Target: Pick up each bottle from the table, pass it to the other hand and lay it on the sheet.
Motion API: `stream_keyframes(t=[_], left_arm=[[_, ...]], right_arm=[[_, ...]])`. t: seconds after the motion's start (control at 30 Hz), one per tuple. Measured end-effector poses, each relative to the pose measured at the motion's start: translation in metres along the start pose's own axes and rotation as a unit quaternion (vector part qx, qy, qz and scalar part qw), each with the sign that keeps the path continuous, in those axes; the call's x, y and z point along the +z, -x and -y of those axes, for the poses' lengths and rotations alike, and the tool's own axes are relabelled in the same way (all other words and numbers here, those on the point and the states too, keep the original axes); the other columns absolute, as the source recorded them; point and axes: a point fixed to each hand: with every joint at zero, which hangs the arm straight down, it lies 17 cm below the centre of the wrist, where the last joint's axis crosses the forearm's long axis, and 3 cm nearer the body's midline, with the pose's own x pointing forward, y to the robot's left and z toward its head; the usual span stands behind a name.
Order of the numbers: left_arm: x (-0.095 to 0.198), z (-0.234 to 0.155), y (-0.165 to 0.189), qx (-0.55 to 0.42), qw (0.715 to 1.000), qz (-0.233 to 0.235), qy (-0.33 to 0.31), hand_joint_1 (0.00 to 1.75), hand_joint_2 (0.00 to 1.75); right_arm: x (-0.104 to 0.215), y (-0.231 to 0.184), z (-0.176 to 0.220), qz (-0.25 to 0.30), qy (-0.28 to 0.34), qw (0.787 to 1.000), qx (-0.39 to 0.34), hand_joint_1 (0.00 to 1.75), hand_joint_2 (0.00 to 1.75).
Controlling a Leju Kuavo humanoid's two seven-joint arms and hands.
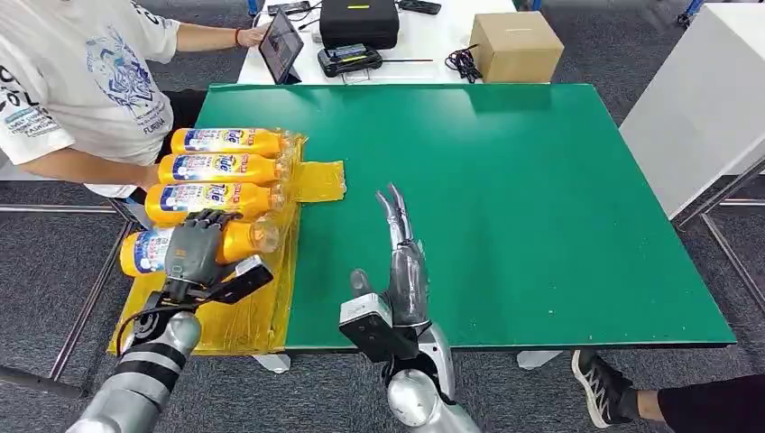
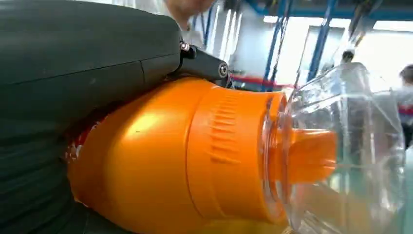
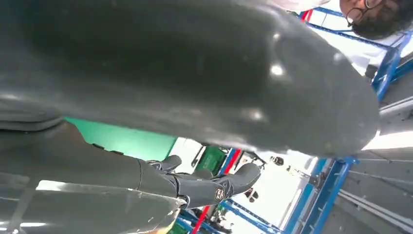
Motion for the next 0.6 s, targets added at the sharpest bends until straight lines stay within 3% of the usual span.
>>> stream_keyframes(t=[0.27, 0.6], left_arm=[[0.016, 0.025, 0.024, 0.0, 0.999, -0.022, 0.05, 1.75, 1.75], [0.03, 0.052, 0.027, -0.013, 0.993, -0.007, 0.115, 1.75, 1.75]], right_arm=[[-0.001, -0.002, 0.001, 0.002, 0.001, 1.0, -0.004, 0.0, 0.0], [0.0, -0.002, -0.005, -0.003, -0.013, 1.0, -0.021, 0.0, 0.0]])
